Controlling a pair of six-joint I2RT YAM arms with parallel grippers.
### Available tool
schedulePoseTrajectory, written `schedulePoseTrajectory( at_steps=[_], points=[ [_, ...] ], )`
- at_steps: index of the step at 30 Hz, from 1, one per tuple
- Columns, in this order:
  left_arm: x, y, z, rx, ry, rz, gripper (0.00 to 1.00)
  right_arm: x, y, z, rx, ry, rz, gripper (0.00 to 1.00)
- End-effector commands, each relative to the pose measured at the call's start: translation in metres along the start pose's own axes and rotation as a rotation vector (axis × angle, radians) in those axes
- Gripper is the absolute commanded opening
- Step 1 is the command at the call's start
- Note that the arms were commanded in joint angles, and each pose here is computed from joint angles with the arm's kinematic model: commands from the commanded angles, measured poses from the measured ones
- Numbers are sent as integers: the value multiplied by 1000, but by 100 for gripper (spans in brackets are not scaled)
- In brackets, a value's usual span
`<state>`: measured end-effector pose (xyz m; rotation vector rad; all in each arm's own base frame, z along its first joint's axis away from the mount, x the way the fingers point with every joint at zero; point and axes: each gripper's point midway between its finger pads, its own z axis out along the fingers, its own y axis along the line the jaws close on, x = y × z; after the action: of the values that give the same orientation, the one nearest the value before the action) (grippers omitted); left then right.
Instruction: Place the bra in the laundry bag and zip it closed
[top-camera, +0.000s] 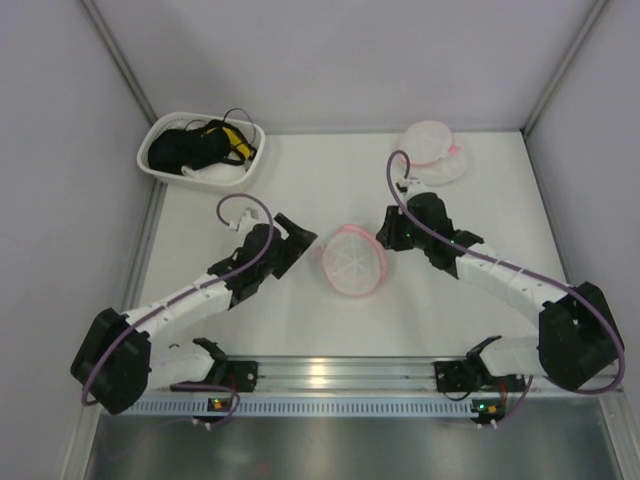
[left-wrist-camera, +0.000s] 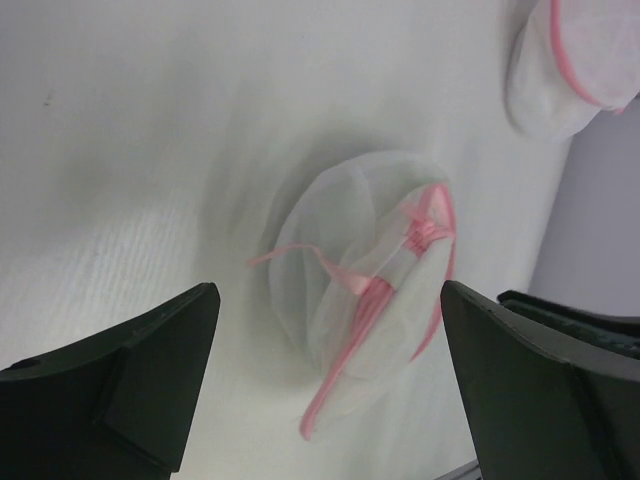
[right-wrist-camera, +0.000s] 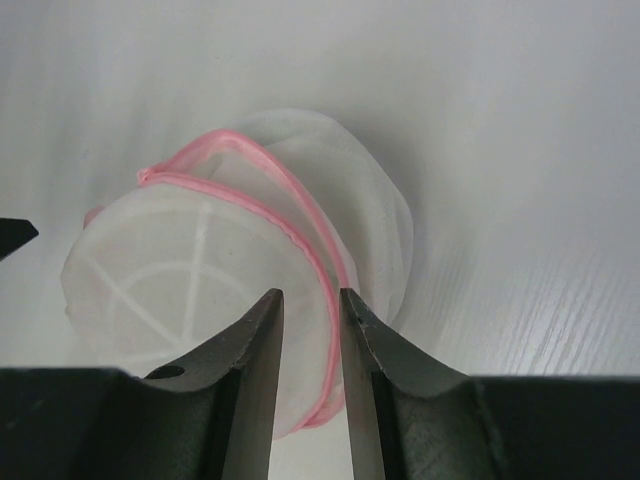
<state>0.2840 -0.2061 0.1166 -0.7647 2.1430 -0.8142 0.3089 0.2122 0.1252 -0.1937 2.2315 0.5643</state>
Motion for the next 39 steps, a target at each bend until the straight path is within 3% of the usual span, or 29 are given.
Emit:
schedulePoseTrajectory(
  at_steps=[1, 6, 9, 23, 28, 29, 33, 35, 36, 38, 39],
  points=[
    [-19, -55, 8, 110, -88, -248, 98, -21, 0, -2, 15, -46, 15, 30],
    [-15, -55, 33, 45, -82, -449, 98, -27, 1, -7, 11, -66, 15, 30],
    [-10, -53, 36, 3, -90, -495, 98, -29, -1, -12, 18, -80, 10, 31],
    [26, -30, 58, -154, -19, -551, 98, -22, -4, -15, 18, -75, 14, 31],
    [21, -28, 63, -159, -52, -548, 90, -21, -4, -14, 17, -73, 16, 31],
    [19, -32, 64, -145, -61, -543, 86, -22, -3, -15, 15, -74, 17, 31],
    [7, -34, 63, -124, -113, -519, 38, -23, -5, -14, 22, -77, 14, 31],
    [8, -33, 64, -130, -110, -519, 30, -23, -4, -13, 19, -77, 13, 31],
    [9, -33, 66, -126, -107, -520, 13, -22, -5, -13, 21, -75, 14, 31],
    [12, -30, 68, -137, -101, -511, 0, -24, -5, -14, 22, -79, 15, 31],
    [12, -31, 69, -132, -98, -505, 0, -23, -6, -14, 24, -78, 13, 31]
  ],
)
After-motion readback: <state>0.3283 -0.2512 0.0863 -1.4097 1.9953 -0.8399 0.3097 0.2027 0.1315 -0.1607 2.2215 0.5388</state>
